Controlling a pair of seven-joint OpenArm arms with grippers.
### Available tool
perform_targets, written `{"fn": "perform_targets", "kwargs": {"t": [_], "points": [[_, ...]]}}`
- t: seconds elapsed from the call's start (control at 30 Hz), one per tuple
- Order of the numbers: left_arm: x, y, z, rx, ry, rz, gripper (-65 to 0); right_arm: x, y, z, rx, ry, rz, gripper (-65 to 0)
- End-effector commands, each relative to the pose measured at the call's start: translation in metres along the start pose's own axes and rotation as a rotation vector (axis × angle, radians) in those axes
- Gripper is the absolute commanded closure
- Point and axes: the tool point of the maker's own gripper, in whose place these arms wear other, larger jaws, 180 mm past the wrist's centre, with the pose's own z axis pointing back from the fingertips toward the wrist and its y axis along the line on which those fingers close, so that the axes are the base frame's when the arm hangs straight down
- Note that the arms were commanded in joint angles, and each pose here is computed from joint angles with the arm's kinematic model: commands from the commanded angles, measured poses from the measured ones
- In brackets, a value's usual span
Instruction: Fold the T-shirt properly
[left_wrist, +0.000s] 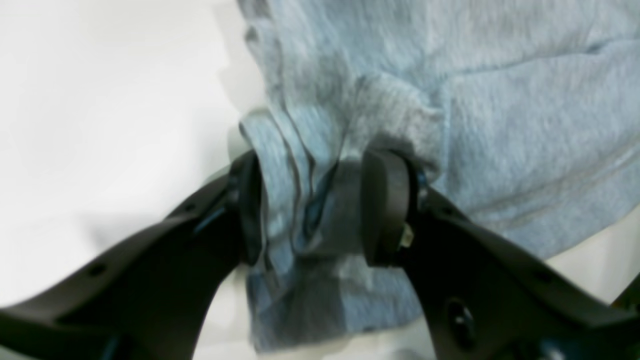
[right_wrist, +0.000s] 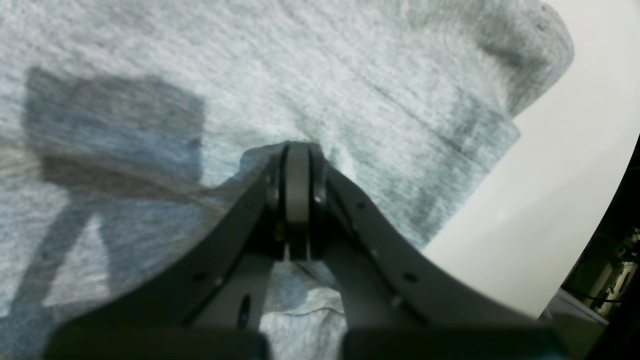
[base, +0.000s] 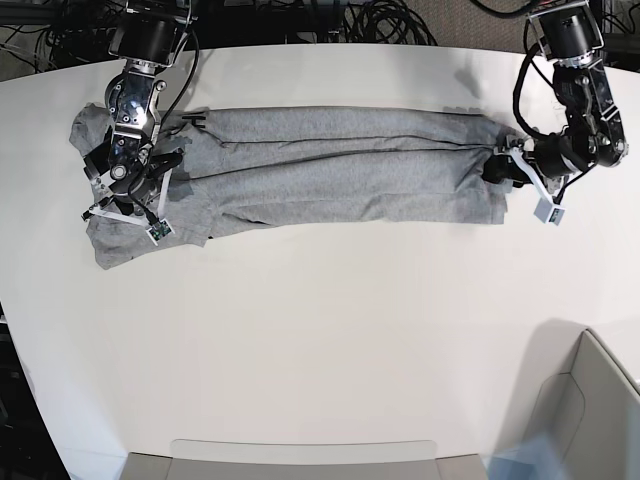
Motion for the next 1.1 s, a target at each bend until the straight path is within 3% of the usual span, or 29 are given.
{"fn": "perform_targets", "kwargs": {"t": [0.0, 0.13, 0.33, 0.83, 1.07], "points": [[-0.027, 0.016, -0.002, 0.063, 0.129, 0.022, 0.0, -0.008, -0.004, 0.001, -0.01, 0.043, 0.018, 0.0], [-0.022, 0.026, 0.0, 0.071, 0.132, 0.042, 0.0, -0.001, -0.011, 0.006, -0.028, 0.018, 0.006, 0.0], [-0.017, 0.047, 0.02, 0.114, 0.087, 0.11, 0.0, 0.04, -0.03, 0.046, -0.101, -0.165, -0.033, 0.0], [-0.037, 0.017, -0.003, 0.057, 0.254, -0.015, 0.0, 0.043, -0.025, 0.047, -0.092, -0.172, -0.037, 0.0], [-0.026, 0.001, 0.002, 0.015, 0.231, -0.046, 0.0, 0.042, -0.025, 0.046, -0.092, -0.169, -0.037, 0.0]]}}
